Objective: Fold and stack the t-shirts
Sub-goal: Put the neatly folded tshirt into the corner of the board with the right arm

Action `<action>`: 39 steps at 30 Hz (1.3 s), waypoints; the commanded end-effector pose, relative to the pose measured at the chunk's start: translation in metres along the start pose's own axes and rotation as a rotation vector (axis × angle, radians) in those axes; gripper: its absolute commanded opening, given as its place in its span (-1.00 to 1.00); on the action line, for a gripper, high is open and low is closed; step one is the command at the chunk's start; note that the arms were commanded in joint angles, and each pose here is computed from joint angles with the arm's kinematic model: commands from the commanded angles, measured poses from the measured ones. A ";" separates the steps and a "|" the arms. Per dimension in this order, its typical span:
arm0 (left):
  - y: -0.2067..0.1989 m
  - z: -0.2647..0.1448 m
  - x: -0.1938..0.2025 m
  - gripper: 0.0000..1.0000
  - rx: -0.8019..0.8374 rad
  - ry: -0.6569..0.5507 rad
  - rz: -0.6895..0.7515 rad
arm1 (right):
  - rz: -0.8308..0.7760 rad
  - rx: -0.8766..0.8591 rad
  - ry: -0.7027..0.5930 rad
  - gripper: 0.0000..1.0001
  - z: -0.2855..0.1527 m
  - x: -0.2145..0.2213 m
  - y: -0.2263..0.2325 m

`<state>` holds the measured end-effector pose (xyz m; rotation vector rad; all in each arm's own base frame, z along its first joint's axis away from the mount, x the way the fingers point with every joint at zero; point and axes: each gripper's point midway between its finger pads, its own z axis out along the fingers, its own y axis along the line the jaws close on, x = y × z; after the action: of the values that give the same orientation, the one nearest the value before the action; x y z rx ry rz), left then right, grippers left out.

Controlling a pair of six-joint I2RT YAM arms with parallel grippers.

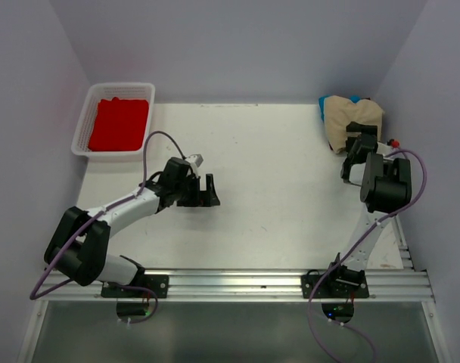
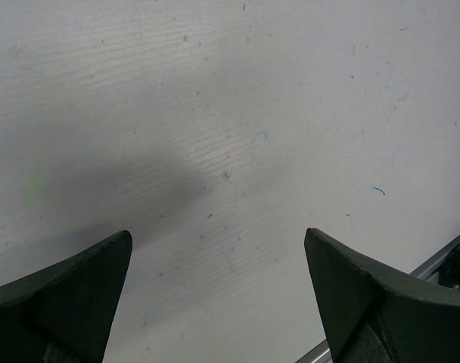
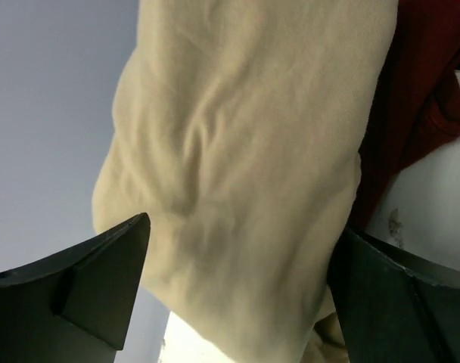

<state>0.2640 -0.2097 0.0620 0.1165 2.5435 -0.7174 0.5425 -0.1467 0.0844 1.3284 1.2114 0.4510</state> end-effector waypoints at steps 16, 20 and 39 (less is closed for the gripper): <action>-0.029 -0.023 -0.032 1.00 0.111 -0.145 0.038 | -0.053 -0.317 0.229 0.98 -0.144 -0.015 0.109; -0.035 -0.035 -0.043 1.00 0.123 -0.196 0.058 | -0.230 -0.457 0.492 0.98 -0.192 0.035 0.128; -0.043 -0.075 -0.087 1.00 0.081 -0.401 0.082 | -1.074 -0.194 0.545 0.98 -0.271 0.060 0.100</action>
<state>0.2836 -0.2042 0.1574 0.0950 2.1872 -0.7475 0.3620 0.1045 0.2048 0.1743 2.0343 0.4197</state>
